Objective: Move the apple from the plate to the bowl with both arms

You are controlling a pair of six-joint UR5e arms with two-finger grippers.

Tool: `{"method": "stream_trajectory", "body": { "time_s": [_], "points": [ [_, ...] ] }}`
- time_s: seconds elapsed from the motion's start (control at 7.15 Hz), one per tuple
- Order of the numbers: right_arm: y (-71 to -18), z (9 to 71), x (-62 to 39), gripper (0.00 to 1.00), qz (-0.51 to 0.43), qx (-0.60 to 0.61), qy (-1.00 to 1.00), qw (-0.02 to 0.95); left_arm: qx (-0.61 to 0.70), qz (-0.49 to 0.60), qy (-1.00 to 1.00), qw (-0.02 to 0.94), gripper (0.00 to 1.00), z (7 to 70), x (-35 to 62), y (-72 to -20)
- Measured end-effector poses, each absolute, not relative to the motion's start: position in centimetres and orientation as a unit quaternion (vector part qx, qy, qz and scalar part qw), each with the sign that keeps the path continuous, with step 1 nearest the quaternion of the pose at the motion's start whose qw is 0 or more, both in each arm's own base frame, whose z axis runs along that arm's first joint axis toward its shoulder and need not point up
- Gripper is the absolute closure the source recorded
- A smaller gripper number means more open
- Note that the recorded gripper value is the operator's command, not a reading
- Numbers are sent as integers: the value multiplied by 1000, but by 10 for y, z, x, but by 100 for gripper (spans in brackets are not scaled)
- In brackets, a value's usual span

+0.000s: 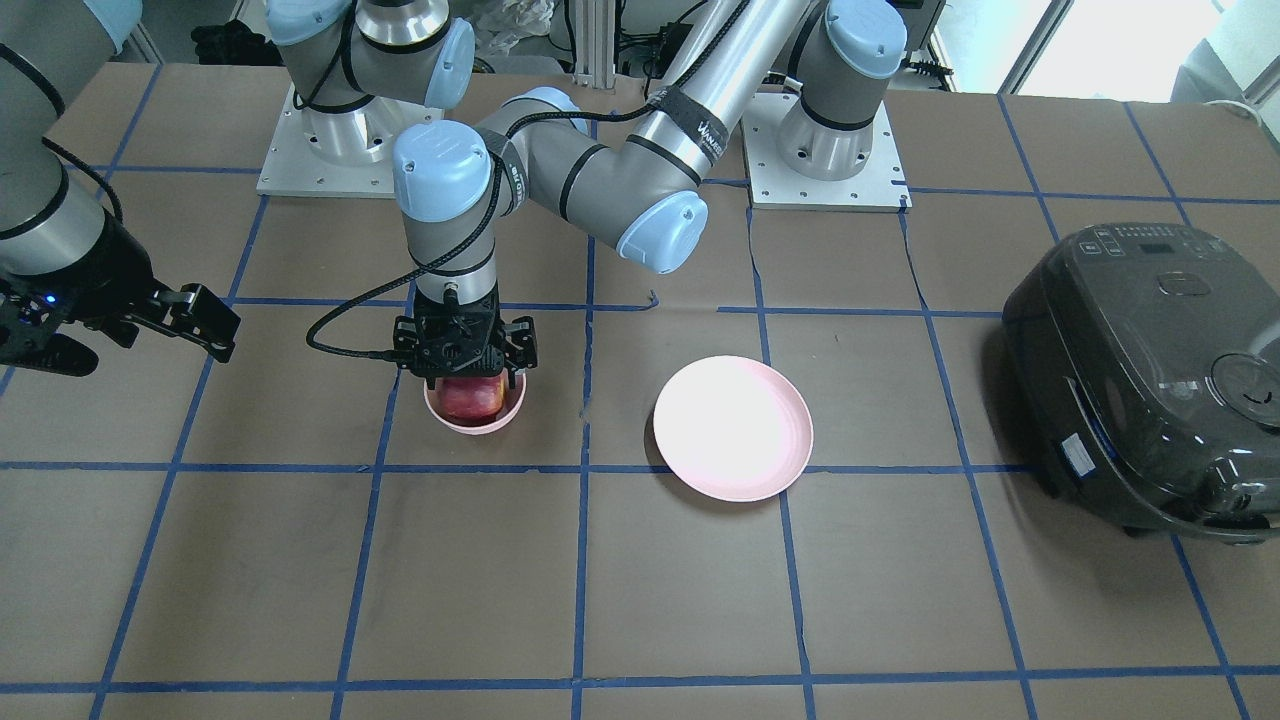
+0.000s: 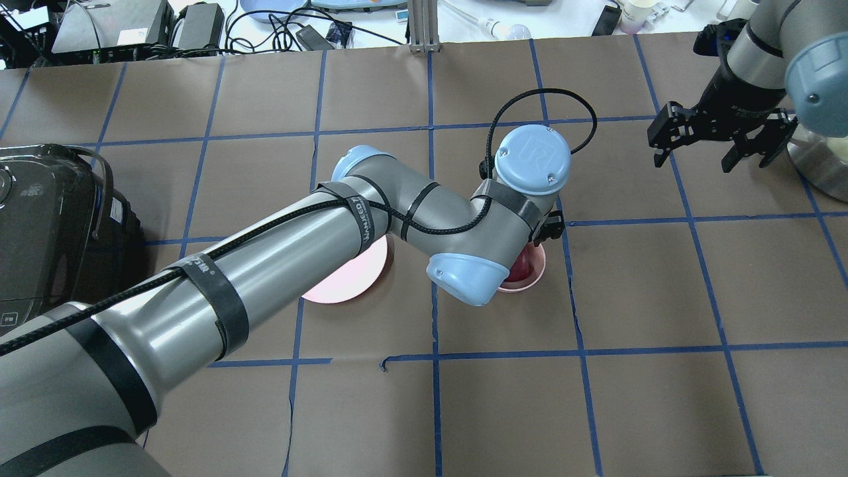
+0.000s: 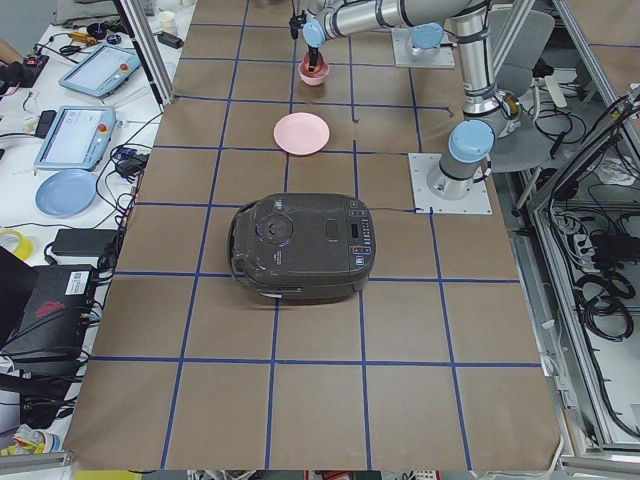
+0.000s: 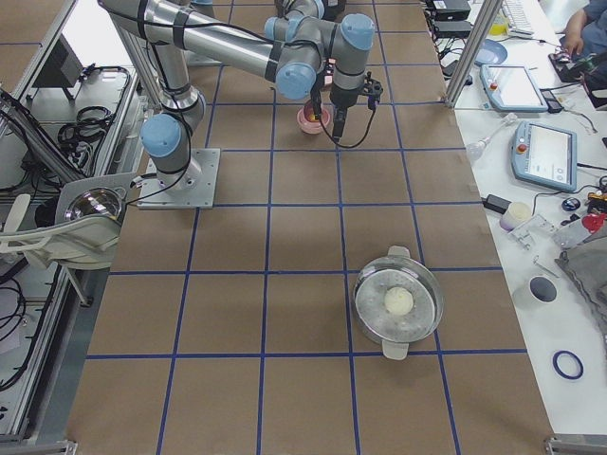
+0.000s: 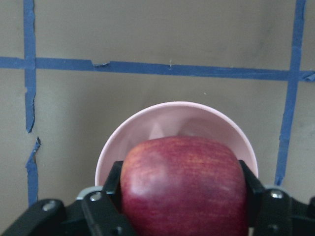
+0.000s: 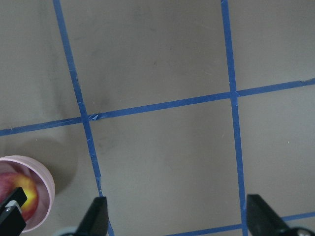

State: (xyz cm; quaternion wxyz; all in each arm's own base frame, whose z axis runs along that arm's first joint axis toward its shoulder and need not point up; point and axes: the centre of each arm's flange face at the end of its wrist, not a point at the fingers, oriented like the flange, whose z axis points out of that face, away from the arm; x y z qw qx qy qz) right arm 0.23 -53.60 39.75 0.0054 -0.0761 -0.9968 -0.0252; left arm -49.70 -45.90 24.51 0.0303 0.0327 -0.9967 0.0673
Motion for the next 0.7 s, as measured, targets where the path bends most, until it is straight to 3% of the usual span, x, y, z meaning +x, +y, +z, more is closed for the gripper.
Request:
{"method": "stream_trajectory", "body": {
  "time_s": [0.7],
  "points": [
    [-523, 427, 13, 0, 1, -68, -998, 15, 31, 87, -995, 27, 0, 337, -421, -490]
  ]
}}
